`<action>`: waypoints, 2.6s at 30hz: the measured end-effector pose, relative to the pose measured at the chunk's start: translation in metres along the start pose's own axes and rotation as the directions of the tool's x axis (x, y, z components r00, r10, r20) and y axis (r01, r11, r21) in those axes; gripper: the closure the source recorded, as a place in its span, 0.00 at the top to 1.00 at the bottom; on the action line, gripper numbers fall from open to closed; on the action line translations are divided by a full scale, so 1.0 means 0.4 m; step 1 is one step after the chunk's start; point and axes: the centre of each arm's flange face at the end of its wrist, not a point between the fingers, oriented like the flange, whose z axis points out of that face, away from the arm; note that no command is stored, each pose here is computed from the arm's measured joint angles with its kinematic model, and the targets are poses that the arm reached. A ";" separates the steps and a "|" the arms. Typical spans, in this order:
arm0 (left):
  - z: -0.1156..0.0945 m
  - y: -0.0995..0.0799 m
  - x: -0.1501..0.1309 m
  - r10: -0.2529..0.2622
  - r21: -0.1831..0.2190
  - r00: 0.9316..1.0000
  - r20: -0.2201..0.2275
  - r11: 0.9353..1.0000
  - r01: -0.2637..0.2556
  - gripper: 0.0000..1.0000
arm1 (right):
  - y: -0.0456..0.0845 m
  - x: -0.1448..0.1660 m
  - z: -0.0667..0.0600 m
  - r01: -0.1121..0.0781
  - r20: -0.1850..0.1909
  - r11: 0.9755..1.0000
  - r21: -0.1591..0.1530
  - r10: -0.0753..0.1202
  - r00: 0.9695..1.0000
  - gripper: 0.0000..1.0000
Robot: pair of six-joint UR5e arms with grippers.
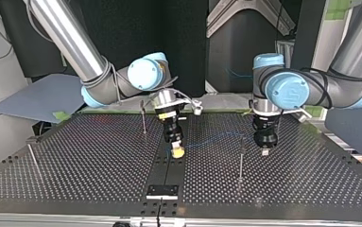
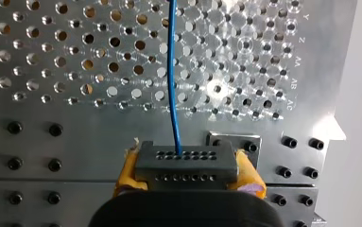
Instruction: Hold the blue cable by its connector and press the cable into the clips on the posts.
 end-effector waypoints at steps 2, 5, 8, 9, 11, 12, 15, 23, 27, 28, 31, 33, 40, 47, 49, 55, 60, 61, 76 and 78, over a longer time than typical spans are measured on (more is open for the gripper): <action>0.011 -0.002 -0.003 -0.002 0.000 1.000 0.002 1.000 0.002 0.00 | 0.005 -0.001 0.002 0.000 0.000 1.000 -0.003 0.000 1.000 0.00; 0.026 -0.003 0.006 -0.001 -0.002 1.000 -0.007 1.000 0.001 0.00 | 0.014 0.000 0.006 0.001 -0.003 1.000 -0.010 -0.001 1.000 0.00; 0.034 -0.003 0.013 0.000 -0.002 1.000 -0.014 1.000 0.000 0.00 | 0.024 0.003 0.011 0.001 -0.007 1.000 -0.016 -0.002 1.000 0.00; 0.036 -0.003 0.014 0.001 -0.003 1.000 -0.015 1.000 -0.001 0.00 | 0.029 0.003 0.013 0.002 -0.009 1.000 -0.019 -0.002 1.000 0.00; 0.042 -0.002 0.012 -0.001 -0.004 1.000 -0.013 1.000 0.001 0.00 | 0.037 0.004 0.016 0.002 -0.010 1.000 -0.024 -0.003 1.000 0.00; 0.046 -0.002 0.008 -0.004 -0.004 1.000 -0.009 1.000 0.004 0.00 | 0.043 0.004 0.018 0.003 -0.011 1.000 -0.027 -0.003 1.000 0.00; 0.062 -0.003 -0.003 -0.012 -0.006 1.000 -0.002 1.000 0.012 0.00 | 0.056 0.001 0.023 0.004 -0.013 0.999 -0.034 -0.004 1.000 0.00; 0.090 -0.001 -0.015 -0.005 -0.015 1.000 -0.011 1.000 0.004 0.00 | 0.092 -0.001 0.036 0.007 -0.020 0.999 -0.053 -0.008 1.000 0.00; 0.094 0.005 -0.017 -0.004 -0.021 1.000 -0.010 1.000 0.004 0.00 | 0.099 -0.002 0.038 0.008 -0.021 0.998 -0.056 -0.009 1.000 0.00; 0.094 0.006 -0.017 -0.004 -0.022 1.000 -0.010 1.000 0.004 0.00 | 0.100 -0.002 0.039 0.008 -0.021 0.998 -0.056 -0.009 1.000 0.00; 0.095 0.006 -0.018 -0.004 -0.022 1.000 -0.008 1.000 0.004 0.00 | 0.100 -0.001 0.038 0.008 -0.021 0.998 -0.055 -0.009 1.000 0.00; 0.095 0.006 -0.018 -0.003 -0.022 1.000 -0.008 1.000 0.003 0.00 | 0.100 -0.001 0.038 0.008 -0.020 0.998 -0.055 -0.009 1.000 0.00; 0.097 0.003 -0.019 0.020 -0.010 1.000 -0.002 1.000 -0.020 0.34 | 0.100 -0.006 0.035 0.012 -0.014 0.998 -0.054 -0.013 1.000 0.00; 0.091 0.005 -0.017 0.060 -0.032 0.998 -0.011 0.998 -0.060 1.00 | 0.093 -0.003 0.034 0.016 -0.014 0.999 -0.050 -0.017 1.000 0.00; 0.087 0.006 -0.015 0.067 -0.044 0.997 -0.022 0.997 -0.068 1.00 | 0.092 -0.004 0.033 0.016 -0.013 0.999 -0.050 -0.017 1.000 0.00; 0.071 0.007 -0.005 0.074 -0.074 0.995 -0.063 0.994 -0.079 1.00 | 0.091 -0.007 0.032 0.017 -0.011 0.999 -0.050 -0.018 1.000 0.00; 0.059 0.000 0.000 0.073 -0.058 0.993 -0.093 0.995 -0.079 1.00 | 0.093 -0.006 0.033 0.017 -0.012 0.999 -0.052 -0.018 1.000 0.00; 0.056 -0.003 0.002 0.070 -0.050 0.992 -0.100 0.996 -0.075 1.00 | 0.094 -0.006 0.033 0.017 -0.012 0.999 -0.052 -0.018 1.000 0.00; 0.015 -0.014 0.022 -0.031 -0.052 0.979 -0.200 0.998 0.021 1.00 | 0.089 -0.013 0.028 0.018 -0.006 0.999 -0.048 -0.018 1.000 0.00; 0.011 -0.014 0.017 -0.036 -0.053 0.979 -0.199 0.998 0.026 1.00 | 0.089 -0.013 0.028 0.017 -0.006 0.999 -0.048 -0.018 1.000 0.00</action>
